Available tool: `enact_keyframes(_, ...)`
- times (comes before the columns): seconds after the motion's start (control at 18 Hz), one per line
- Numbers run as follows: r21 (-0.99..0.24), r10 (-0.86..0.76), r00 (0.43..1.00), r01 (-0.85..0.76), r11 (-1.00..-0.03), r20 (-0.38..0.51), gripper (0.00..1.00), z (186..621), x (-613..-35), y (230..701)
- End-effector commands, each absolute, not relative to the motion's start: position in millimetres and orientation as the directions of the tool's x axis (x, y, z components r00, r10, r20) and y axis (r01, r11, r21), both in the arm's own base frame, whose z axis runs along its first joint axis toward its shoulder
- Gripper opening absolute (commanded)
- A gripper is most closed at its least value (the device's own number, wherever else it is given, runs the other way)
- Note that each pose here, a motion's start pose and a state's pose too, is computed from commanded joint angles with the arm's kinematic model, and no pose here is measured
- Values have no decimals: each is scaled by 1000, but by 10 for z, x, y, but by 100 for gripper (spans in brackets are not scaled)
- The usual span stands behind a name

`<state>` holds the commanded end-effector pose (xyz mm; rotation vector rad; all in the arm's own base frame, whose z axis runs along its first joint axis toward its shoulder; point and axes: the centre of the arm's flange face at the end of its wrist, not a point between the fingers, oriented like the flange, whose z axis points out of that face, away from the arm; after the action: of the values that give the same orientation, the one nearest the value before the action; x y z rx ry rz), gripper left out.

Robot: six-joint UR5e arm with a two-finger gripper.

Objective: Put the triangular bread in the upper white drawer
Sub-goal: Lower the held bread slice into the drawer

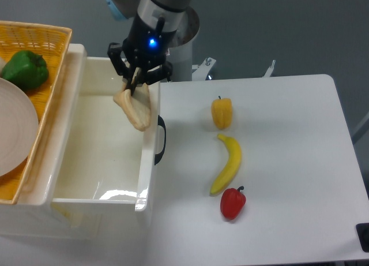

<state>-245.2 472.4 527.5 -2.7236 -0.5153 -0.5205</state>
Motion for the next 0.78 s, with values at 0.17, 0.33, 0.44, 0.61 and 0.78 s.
enact_keyframes(0.17,-231,275,870,390,-891,409,0,5228,-2399,4779)
enact_keyframes(0.33,-225,275,869,390,-893,412,0,5192,-2407,4799)
enact_keyframes(0.44,-233,248,879,362,-902,408,11,5187,-2340,4840)
enact_keyframes(0.61,-245,191,897,305,-920,400,43,5099,-2314,4848)
enact_keyframes(0.78,-286,162,913,280,-916,375,87,5090,-2296,4896)
